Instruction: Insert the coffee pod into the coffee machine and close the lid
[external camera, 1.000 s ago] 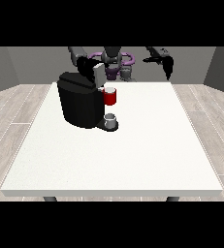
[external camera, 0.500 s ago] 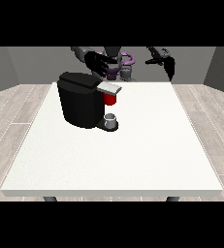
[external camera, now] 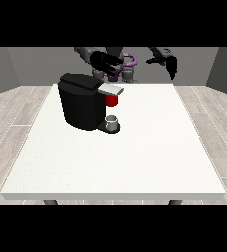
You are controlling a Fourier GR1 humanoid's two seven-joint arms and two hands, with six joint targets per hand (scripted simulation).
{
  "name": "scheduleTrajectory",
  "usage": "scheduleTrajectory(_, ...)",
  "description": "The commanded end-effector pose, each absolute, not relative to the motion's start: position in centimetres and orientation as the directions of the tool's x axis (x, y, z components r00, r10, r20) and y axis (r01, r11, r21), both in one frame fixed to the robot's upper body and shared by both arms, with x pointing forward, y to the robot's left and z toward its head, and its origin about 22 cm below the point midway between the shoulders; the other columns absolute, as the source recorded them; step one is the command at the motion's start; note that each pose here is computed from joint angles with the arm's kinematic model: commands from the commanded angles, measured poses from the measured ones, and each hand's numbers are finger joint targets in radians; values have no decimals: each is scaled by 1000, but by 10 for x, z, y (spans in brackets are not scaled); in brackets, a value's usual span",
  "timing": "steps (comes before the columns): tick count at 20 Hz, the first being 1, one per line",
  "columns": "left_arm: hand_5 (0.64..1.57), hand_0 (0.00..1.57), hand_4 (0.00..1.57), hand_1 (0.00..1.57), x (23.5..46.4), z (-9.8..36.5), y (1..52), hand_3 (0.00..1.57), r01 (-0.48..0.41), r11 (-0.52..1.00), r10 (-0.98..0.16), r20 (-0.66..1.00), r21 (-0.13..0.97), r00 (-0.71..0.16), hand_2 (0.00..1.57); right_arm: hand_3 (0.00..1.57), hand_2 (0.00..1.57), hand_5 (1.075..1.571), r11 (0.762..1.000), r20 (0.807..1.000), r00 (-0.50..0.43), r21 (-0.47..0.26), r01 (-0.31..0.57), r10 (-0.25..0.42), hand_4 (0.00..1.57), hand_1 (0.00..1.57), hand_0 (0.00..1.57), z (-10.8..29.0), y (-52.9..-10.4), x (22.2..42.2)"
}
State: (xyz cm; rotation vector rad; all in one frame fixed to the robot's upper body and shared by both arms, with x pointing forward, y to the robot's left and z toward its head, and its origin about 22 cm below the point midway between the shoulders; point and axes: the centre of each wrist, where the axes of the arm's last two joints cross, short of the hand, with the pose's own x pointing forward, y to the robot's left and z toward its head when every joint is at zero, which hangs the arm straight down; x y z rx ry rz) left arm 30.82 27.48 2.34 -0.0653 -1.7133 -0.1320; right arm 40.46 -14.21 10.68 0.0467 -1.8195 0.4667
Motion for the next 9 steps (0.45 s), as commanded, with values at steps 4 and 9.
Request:
scheduleTrajectory(4, 1571, 0, 145, 0, 300, 8, 262, 0, 109, 993, -27, 994, 39, -110, 0, 0, 0, 1571, 913, 960, -274, -157, -377, 52, 275, 0, 0, 57, -126, 368)
scheduleTrajectory(9, 1571, 0, 192, 0, 273, -29, 280, 0, 34, 999, -14, 1000, 15, -26, 0, 0, 0, 1571, 943, 995, -96, -7, -333, -26, 157, 0, 0, 7, -138, 321)
